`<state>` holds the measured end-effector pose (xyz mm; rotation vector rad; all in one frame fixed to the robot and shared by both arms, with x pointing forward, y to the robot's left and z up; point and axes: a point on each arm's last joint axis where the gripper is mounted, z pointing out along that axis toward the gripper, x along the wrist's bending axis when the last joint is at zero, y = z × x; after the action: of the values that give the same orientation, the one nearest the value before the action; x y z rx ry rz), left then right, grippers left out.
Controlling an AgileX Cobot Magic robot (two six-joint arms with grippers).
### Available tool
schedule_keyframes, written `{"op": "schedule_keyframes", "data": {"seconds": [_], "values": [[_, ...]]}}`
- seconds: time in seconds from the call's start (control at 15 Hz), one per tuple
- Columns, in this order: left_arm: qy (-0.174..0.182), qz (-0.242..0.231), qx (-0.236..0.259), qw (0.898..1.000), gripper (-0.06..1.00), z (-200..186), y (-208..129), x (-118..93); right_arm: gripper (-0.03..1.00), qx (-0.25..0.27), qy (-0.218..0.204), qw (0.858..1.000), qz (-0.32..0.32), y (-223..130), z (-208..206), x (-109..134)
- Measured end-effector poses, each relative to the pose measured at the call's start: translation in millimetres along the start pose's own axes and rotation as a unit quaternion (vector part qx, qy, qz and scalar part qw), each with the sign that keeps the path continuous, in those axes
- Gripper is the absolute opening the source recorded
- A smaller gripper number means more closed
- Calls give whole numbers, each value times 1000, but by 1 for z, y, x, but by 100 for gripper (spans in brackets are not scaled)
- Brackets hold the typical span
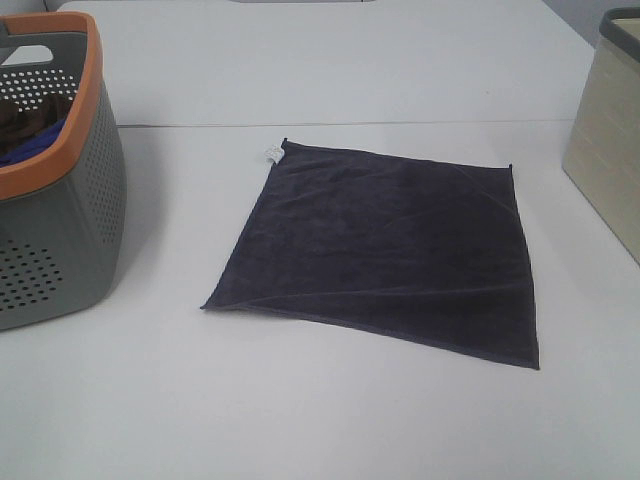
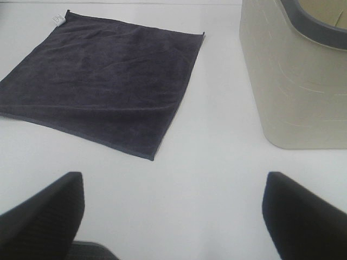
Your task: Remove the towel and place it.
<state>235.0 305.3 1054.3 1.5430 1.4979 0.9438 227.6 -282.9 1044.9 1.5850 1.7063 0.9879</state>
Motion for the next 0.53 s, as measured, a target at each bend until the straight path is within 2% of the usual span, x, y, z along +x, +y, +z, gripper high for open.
{"op": "schedule_keyframes", "data": {"seconds": [0.27,0.53], "values": [[-3,5,0,1000,79,0,0,-1,80,-2,1,1000,-1,0,0,0],[5,2,0,1000,79,0,0,-1,84,-4,-10,1000,8,1,0,-2]]}}
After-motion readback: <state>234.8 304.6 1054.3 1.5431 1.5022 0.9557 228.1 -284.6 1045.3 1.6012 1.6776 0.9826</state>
